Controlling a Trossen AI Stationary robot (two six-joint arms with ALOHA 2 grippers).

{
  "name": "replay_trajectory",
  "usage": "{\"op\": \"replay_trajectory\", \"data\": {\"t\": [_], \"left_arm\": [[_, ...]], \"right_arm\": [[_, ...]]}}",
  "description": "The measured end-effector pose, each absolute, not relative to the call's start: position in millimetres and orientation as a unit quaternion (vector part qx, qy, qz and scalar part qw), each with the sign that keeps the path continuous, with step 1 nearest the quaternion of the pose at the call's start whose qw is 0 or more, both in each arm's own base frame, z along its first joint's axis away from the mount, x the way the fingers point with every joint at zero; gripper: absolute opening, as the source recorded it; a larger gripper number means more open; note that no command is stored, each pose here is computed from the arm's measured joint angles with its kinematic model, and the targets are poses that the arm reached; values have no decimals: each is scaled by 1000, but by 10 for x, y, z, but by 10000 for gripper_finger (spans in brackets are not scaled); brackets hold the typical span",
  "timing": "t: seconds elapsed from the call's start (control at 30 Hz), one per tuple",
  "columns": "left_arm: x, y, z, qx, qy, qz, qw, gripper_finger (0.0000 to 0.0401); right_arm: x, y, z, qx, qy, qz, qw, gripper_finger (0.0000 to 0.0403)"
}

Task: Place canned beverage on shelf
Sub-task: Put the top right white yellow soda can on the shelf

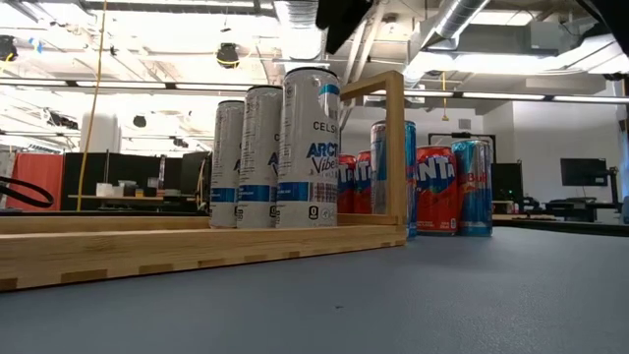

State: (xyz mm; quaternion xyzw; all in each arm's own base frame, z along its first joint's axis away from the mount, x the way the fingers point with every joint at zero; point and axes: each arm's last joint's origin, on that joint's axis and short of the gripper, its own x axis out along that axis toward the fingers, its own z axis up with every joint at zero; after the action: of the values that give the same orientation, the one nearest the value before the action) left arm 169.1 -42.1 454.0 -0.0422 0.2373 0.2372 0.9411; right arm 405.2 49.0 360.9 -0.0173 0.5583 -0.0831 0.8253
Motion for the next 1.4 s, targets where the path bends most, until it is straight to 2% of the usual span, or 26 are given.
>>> {"op": "replay_trajectory", "data": {"t": [0.17,0.33,0.47,0.6,0.93,1.1,1.3,1.4], "left_arm": [[1694,-433,4534,-54,246,217,943,297],[1707,-440,4551,-68,235,214,946,297],[1730,-449,4585,-80,216,211,950,297],[1747,-428,4604,-89,204,219,950,297],[1781,-351,4619,-134,183,248,942,297],[1809,-345,4607,-145,182,254,939,297],[1849,-354,4588,-141,185,260,937,297],[1868,-357,4578,-136,186,266,936,297]], "right_arm": [[3832,329,3863,-52,542,-132,828,308],[3586,28,4159,-43,514,-156,842,308],[3392,-338,4290,-37,508,-243,826,308],[3272,-765,4314,8,500,-313,807,308],[3085,-1696,4151,88,510,-421,745,308],[3034,-1991,3995,120,530,-405,735,308],[2974,-2206,3633,146,573,-399,701,308],[2980,-2272,3467,164,578,-385,701,308]]}}
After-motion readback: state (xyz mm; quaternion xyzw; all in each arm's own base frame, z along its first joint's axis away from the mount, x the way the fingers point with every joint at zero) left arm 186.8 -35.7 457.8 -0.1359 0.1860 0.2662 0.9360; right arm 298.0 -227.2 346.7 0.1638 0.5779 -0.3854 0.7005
